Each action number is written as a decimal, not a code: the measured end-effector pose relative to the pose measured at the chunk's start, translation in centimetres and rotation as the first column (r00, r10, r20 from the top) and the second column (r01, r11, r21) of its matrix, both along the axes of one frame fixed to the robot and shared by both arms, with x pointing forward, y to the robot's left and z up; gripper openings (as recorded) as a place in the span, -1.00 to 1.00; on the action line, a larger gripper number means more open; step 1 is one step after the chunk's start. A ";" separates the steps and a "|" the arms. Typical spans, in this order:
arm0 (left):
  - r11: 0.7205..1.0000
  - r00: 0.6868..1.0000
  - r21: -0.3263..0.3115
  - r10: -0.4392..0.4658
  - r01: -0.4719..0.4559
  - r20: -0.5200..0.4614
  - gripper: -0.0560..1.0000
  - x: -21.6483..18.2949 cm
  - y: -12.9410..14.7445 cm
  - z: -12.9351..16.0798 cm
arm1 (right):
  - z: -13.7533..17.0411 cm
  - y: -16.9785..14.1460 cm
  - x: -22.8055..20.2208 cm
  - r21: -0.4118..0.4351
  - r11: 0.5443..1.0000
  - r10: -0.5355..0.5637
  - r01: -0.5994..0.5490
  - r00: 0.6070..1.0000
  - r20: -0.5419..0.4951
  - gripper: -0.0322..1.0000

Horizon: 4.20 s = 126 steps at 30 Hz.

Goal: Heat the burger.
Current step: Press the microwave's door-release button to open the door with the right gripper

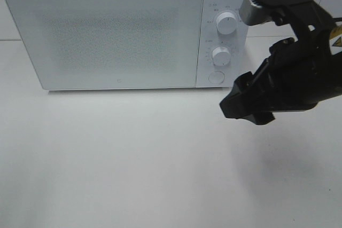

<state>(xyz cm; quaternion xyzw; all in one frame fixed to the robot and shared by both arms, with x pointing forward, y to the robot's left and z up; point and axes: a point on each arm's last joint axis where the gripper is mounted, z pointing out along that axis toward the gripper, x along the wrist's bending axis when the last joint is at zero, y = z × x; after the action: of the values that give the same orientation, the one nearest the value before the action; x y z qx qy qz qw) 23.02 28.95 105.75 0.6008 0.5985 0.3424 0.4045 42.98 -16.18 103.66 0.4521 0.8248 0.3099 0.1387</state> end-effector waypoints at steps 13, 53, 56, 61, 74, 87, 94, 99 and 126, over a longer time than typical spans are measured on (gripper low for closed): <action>1.000 1.000 0.000 0.000 0.000 0.000 0.95 0.0 0.0 0.0 | 4.3 -3.7 -4.3 -0.084 0.996 -0.013 0.012 1.000 -0.003 0.29; 1.000 1.000 0.000 0.000 0.000 0.000 0.95 0.0 0.0 0.0 | 3.9 -13.6 -17.4 0.287 0.869 -0.494 0.403 0.743 0.453 0.51; 1.000 1.000 0.000 0.000 0.000 0.000 0.95 0.0 0.0 0.0 | 4.0 -13.7 -18.0 0.309 0.855 -0.517 0.416 0.713 0.473 0.51; 1.000 1.000 0.000 0.000 0.000 0.000 0.95 0.0 0.0 0.0 | 3.2 -13.7 -19.1 0.302 0.841 -0.540 0.448 0.715 0.444 0.51; 1.000 1.000 0.000 0.000 0.000 0.000 0.95 0.0 0.0 0.0 | 2.3 -13.7 -19.2 0.271 0.841 -0.542 0.469 0.738 0.402 0.51; 1.000 1.000 0.000 0.000 0.000 0.000 0.95 0.0 0.0 0.0 | 2.2 -13.7 -19.2 0.271 0.841 -0.541 0.468 0.739 0.402 0.51; 1.000 1.000 0.000 0.000 0.000 0.000 0.95 0.0 0.0 0.0 | 3.2 -13.7 -19.3 0.312 0.836 -0.549 0.452 0.711 0.440 0.51; 1.000 1.000 0.000 0.000 0.000 0.000 0.95 0.0 0.0 0.0 | 4.4 -13.6 -18.4 0.363 0.828 -0.560 0.428 0.672 0.485 0.50; 1.000 1.000 0.000 0.000 0.000 0.000 0.95 0.0 0.0 0.0 | 4.2 -13.0 -8.1 0.371 0.825 -0.564 0.427 0.670 0.483 0.47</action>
<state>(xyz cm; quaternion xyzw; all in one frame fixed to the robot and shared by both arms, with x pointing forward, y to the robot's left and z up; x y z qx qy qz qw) 23.02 28.95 105.75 0.6008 0.5985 0.3424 0.4045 34.84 -29.14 107.82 0.5576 0.5473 0.4731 0.4071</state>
